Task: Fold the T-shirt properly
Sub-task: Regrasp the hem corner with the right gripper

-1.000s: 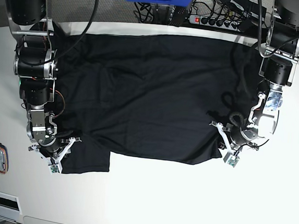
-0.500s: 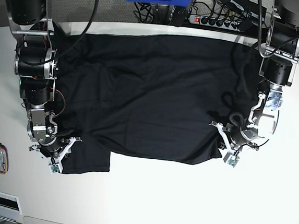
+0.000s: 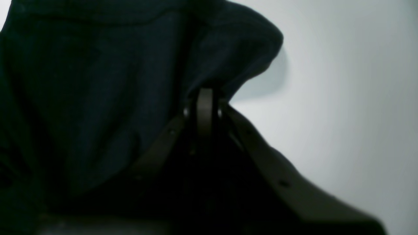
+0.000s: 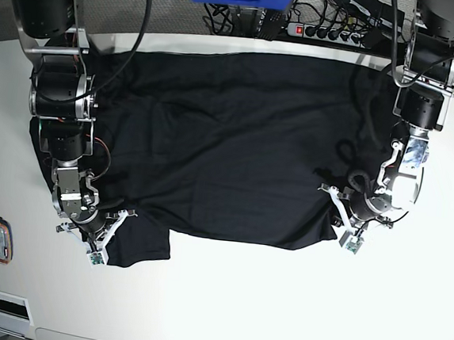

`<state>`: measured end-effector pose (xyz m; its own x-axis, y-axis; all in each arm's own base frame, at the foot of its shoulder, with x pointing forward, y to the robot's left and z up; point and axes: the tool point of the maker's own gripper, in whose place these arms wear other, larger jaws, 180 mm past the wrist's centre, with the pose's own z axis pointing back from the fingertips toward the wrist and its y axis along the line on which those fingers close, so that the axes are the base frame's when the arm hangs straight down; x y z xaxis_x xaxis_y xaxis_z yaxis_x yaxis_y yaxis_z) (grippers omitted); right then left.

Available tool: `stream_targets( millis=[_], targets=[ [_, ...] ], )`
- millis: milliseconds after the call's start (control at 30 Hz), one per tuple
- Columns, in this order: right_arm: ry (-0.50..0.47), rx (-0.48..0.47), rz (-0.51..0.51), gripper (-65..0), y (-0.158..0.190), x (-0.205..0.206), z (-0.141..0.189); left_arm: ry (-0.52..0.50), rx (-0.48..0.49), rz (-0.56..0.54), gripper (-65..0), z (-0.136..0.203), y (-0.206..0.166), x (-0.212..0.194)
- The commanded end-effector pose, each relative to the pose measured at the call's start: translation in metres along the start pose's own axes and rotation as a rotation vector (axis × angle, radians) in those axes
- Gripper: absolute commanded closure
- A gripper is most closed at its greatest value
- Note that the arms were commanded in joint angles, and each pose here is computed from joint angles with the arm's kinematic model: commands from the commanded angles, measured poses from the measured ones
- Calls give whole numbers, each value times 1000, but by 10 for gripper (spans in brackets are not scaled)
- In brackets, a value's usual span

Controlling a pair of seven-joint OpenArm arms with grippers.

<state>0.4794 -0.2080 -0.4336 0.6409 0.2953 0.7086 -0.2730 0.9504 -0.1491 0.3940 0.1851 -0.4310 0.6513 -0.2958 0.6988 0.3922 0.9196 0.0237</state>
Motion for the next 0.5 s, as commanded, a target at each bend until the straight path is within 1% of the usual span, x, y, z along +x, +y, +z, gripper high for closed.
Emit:
stream_targets(
  millis=[0, 133, 233, 300, 467],
  targets=[
    [-61, -15, 9, 0, -10, 30, 4, -7, 14, -15, 0, 3, 7, 8],
    [-163, -35, 45, 0, -14, 72, 13, -9, 15, -15, 0, 3, 7, 9],
    [-137, -33, 61, 0, -8, 59, 16, -11, 15, -14, 0, 3, 8, 10],
    [-136, -35, 76, 0, -4, 58, 20, -12, 15, -15, 0, 3, 8, 11],
    [-198, -57, 112, 0, -6, 88, 34, -13, 16, -15, 0, 3, 8, 12]
  ],
)
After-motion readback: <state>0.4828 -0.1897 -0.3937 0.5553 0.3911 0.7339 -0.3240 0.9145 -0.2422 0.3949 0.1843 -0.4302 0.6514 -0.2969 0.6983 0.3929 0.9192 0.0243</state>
